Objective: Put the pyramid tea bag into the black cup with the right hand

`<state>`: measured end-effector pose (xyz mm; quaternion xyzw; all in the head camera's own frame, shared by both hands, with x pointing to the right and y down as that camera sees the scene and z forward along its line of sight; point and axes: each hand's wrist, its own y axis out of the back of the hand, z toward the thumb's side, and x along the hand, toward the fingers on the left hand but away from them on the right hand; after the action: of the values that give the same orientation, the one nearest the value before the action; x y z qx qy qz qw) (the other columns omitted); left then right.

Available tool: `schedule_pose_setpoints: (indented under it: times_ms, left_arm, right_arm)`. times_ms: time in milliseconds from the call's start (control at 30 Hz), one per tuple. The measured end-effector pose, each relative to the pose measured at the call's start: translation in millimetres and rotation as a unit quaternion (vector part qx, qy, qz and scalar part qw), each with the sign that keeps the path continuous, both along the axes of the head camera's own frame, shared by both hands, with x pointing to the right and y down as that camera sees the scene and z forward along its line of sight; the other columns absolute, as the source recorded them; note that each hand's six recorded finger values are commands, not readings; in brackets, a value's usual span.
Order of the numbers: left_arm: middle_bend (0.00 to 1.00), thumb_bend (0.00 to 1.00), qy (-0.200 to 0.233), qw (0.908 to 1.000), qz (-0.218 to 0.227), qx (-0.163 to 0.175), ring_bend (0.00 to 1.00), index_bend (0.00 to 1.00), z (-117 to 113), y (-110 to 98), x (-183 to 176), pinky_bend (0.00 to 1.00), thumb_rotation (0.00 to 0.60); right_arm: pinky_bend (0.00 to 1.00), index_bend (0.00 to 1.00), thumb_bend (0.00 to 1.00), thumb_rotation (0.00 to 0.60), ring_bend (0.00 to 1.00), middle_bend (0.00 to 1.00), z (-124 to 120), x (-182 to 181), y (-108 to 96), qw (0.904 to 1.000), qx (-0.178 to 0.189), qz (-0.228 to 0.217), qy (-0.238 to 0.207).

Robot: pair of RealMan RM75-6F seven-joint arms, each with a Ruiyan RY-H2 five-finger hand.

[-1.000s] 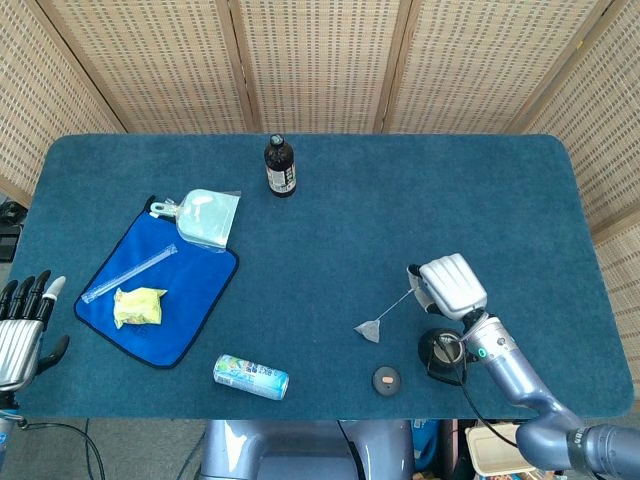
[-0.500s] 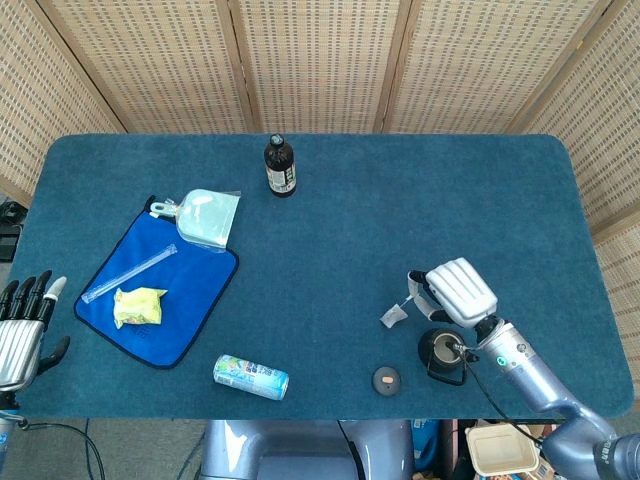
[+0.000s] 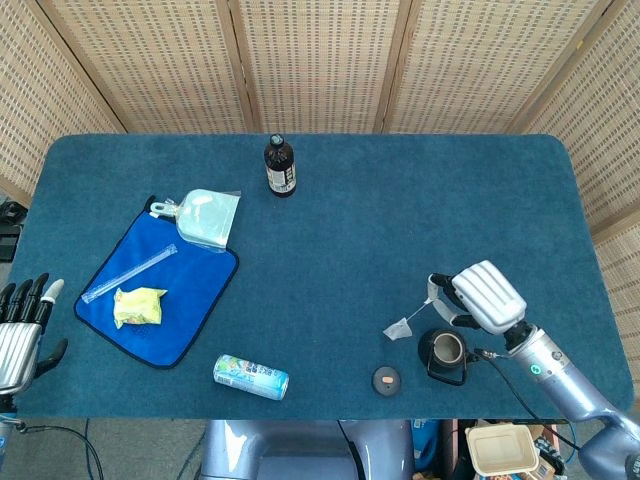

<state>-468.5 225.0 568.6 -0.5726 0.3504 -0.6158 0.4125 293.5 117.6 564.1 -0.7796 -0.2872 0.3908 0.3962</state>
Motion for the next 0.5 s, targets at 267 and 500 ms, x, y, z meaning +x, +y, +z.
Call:
schedule_pose_setpoints:
  times_ms: [267, 500]
  left_arm:
    - [0.0, 0.35, 0.001, 1.0, 0.002, 0.001, 0.0, 0.0, -1.1, 0.4, 1.9, 0.0, 0.6]
    - [0.0, 0.35, 0.001, 1.0, 0.004, 0.001, 0.0, 0.0, -0.9, -0.4, 4.3, 0.0, 0.6]
  right_arm:
    - [1.0, 0.69, 0.63, 0.6, 1.0, 1.0, -10.5, 18.5, 3.4, 0.9998, 0.007, 0.017, 0.004]
    - [1.0, 0.69, 0.64, 0.6, 1.0, 1.0, -17.8, 31.8, 5.2, 0.9995, 0.01, 0.03, 0.005]
